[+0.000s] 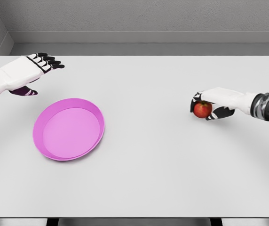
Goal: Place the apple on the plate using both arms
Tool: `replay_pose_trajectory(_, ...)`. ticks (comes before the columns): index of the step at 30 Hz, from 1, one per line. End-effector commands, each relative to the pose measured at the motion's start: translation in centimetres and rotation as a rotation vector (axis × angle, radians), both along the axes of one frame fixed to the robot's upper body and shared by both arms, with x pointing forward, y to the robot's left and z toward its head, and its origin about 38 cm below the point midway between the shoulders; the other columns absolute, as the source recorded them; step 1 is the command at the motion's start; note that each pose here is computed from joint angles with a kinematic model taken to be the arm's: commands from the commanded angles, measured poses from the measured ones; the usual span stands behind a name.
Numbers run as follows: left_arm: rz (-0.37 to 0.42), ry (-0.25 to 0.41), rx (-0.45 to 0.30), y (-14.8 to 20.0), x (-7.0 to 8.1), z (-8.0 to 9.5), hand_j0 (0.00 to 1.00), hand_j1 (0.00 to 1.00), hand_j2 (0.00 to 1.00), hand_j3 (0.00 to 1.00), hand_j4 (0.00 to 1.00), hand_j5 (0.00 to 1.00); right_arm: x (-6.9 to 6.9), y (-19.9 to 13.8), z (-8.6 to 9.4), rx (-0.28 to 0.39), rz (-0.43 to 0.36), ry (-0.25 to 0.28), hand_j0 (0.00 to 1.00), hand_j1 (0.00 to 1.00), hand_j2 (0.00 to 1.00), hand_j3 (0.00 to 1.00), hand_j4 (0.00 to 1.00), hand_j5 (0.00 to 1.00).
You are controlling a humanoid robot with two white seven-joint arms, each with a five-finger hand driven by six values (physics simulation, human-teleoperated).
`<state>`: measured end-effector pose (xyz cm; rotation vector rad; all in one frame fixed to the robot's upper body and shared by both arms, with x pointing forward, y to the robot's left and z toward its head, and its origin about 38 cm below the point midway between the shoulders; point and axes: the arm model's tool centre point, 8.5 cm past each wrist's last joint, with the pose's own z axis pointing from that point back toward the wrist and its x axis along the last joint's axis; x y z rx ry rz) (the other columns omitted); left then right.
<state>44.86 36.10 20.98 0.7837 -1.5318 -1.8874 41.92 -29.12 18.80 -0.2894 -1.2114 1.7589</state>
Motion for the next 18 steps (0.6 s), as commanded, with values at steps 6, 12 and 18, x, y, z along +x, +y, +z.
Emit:
replay_pose_trajectory(6,0.0,-0.001,-0.007,0.0,0.0,0.1,1.0,1.0,1.0,1.0,1.0,1.0,-1.5,3.2,1.5,0.028,0.102,-0.04,0.5,0.5,0.5,0.5,0.5,0.5)
replay_pose_trajectory(12,0.0,-0.001,-0.007,0.0,0.0,0.1,1.0,1.0,1.0,1.0,1.0,1.0,-2.2,6.9,0.9,0.044,0.195,-0.02,0.46,0.46,0.46,0.46,0.46,0.46)
replay_pose_trajectory(18,0.0,-0.003,-0.007,0.0,0.0,0.2,1.0,1.0,1.0,1.0,1.0,1.0,-2.3,9.0,0.7,0.046,0.249,-0.013,0.46,0.46,0.46,0.46,0.46,0.46)
